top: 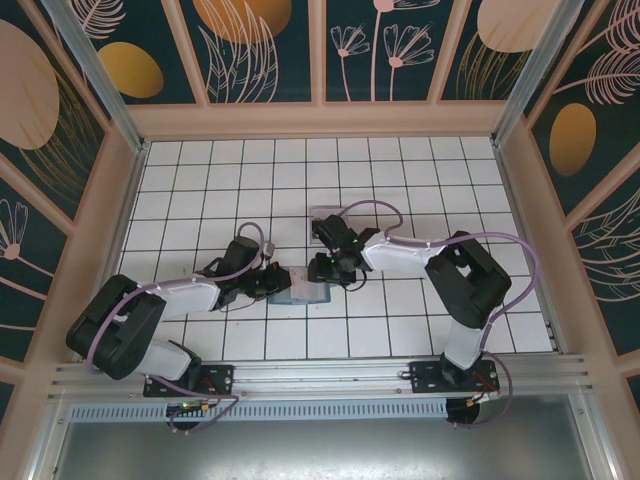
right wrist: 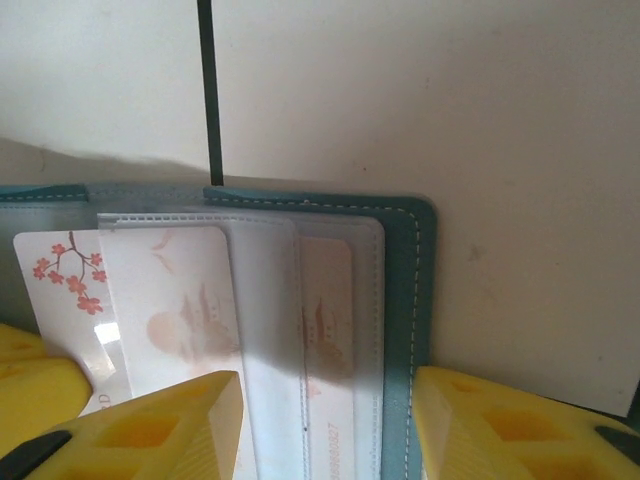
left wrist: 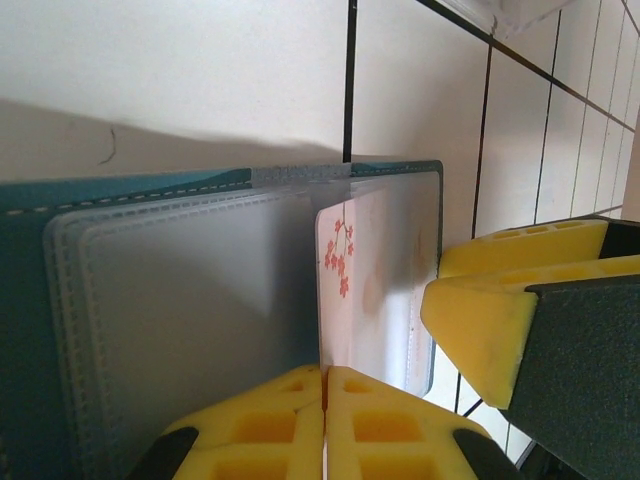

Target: Take the credit cards out of the card holder

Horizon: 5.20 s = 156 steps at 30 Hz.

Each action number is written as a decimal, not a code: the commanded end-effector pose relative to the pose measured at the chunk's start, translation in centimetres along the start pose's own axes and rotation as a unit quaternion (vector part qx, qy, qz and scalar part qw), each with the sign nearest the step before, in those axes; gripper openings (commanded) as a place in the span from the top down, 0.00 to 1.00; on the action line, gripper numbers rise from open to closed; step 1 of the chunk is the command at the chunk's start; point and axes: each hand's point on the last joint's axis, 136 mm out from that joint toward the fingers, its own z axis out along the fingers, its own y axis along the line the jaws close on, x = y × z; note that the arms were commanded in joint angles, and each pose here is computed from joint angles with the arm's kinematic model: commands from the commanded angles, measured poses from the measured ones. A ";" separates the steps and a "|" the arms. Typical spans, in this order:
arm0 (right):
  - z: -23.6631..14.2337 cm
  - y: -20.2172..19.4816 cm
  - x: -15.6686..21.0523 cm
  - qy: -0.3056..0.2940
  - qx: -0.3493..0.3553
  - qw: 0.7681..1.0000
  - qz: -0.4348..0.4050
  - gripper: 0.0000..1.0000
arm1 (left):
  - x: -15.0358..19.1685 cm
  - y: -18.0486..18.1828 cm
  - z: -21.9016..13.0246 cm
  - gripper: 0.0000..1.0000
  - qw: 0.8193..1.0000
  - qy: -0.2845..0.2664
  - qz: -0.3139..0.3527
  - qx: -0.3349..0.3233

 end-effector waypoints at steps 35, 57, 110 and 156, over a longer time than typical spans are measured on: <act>1.4 -5.7 1.2 0.024 0.162 0.986 -0.004 0.69 | -2.6 -0.4 -3.6 0.92 0.987 -0.022 0.106 -0.116; -8.6 -4.5 -4.5 -0.138 0.072 0.987 0.040 0.66 | -11.0 -11.0 -4.2 1.00 0.872 -0.043 0.478 -0.092; -11.0 -9.8 -3.8 -0.162 0.089 0.979 0.086 0.67 | -15.5 -13.0 5.6 1.00 0.605 0.204 0.764 -0.091; -9.0 -6.8 -3.0 -0.116 0.007 0.991 0.064 0.67 | -22.1 -16.8 5.8 0.73 0.721 0.005 0.662 -0.202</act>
